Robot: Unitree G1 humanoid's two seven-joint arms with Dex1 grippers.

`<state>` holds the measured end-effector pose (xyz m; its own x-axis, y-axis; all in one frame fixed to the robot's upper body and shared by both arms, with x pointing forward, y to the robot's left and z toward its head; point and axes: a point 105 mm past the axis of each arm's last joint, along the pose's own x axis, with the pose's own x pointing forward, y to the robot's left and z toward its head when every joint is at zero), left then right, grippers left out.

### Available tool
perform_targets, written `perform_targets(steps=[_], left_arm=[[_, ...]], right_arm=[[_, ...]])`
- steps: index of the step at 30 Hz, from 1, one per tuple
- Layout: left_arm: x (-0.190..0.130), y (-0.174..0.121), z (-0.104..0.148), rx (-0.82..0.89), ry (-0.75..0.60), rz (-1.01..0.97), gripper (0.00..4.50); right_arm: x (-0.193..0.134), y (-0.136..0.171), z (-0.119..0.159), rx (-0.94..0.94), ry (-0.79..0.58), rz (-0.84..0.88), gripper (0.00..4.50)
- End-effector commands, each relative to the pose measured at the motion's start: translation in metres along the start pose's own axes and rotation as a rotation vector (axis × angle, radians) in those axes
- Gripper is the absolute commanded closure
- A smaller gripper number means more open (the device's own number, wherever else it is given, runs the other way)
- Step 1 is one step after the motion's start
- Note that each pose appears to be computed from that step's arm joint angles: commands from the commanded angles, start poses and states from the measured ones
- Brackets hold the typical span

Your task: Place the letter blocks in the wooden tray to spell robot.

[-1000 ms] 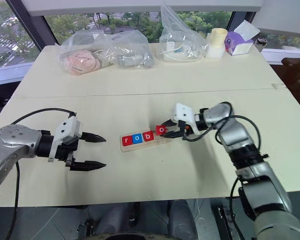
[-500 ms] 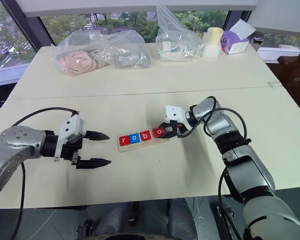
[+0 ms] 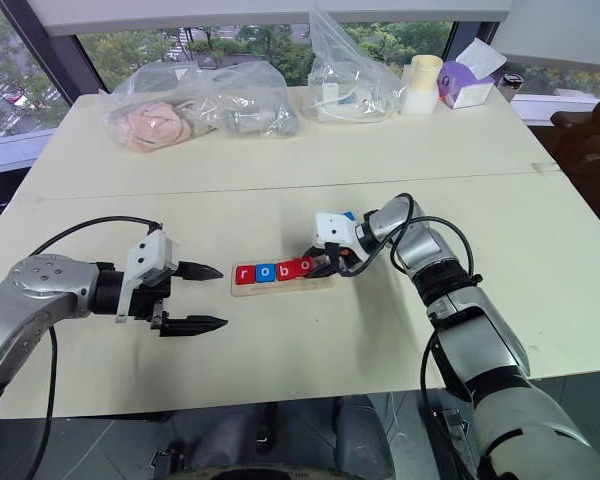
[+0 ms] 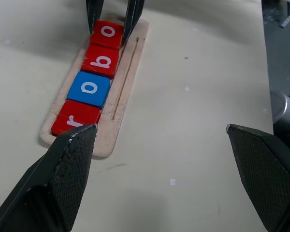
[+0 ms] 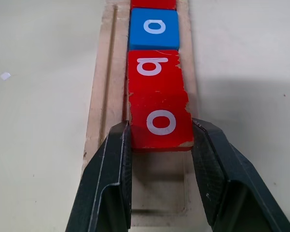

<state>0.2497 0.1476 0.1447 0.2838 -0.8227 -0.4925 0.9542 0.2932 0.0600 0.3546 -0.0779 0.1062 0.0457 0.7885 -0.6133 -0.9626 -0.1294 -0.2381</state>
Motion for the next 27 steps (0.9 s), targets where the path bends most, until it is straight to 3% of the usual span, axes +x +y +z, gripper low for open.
perform_targets(steps=[1,27], left_arm=[[0.0,0.001,0.005,0.038,-0.009,0.006,0.0],[0.009,0.007,-0.001,0.052,-0.006,0.006,0.0]], right_arm=[[0.001,-0.001,0.011,-0.034,-0.02,0.001,3.35],[-0.006,0.011,0.019,0.007,-0.014,-0.106,3.35]])
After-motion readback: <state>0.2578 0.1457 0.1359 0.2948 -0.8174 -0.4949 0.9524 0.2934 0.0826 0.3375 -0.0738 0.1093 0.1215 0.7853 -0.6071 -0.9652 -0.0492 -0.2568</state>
